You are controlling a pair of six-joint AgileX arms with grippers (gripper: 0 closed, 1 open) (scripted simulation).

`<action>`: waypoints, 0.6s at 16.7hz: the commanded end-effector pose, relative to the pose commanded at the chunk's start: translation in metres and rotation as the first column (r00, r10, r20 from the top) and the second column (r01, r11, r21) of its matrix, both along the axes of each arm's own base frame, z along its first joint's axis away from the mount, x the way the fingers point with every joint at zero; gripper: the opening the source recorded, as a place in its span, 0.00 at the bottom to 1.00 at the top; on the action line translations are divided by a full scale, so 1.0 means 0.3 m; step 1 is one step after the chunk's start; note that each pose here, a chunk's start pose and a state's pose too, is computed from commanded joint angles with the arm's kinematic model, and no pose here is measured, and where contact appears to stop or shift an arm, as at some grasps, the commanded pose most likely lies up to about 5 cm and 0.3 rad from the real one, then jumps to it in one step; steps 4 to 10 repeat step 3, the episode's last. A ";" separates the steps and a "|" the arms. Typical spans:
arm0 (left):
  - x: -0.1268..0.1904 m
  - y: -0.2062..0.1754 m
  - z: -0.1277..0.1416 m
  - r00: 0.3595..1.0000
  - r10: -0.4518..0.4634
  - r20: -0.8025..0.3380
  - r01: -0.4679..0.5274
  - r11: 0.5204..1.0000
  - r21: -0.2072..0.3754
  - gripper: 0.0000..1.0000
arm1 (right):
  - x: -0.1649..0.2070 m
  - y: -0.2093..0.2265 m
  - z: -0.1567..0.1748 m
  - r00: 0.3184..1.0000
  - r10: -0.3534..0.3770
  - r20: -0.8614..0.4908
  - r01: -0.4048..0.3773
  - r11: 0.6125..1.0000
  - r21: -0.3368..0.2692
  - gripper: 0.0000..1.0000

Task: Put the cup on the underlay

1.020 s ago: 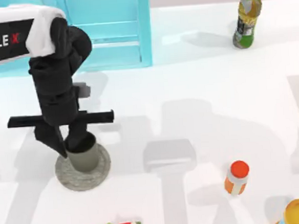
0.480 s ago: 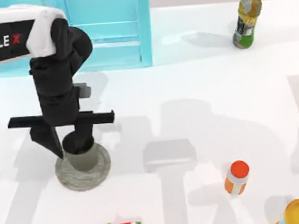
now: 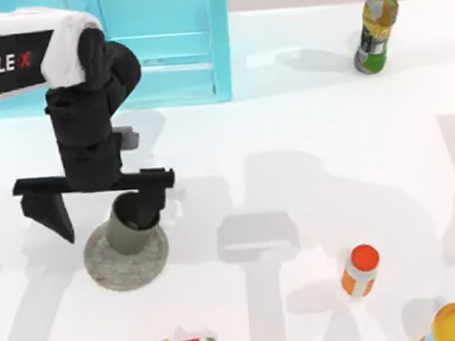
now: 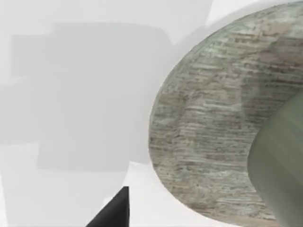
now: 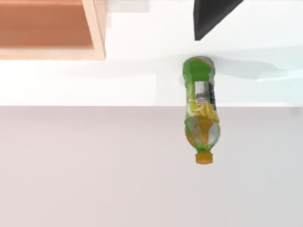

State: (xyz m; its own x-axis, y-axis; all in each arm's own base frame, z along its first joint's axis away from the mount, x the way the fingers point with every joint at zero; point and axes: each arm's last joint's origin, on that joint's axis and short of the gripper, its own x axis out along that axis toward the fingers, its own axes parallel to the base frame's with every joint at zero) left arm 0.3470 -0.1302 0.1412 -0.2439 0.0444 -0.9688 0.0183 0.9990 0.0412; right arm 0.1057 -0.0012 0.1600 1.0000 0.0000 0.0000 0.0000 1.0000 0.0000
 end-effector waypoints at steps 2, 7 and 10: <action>0.000 0.000 0.000 1.000 0.000 0.000 0.000 1.000 0.000 1.00 | 0.000 0.000 0.000 1.000 0.000 0.000 0.000 1.000 0.000 1.00; 0.000 0.000 0.000 1.000 0.000 0.000 0.000 1.000 0.000 1.00 | 0.000 0.000 0.000 1.000 0.000 0.000 0.000 1.000 0.000 1.00; 0.000 0.000 0.000 1.000 0.000 0.000 0.000 1.000 0.000 1.00 | 0.000 0.000 0.000 1.000 0.000 0.000 0.000 1.000 0.000 1.00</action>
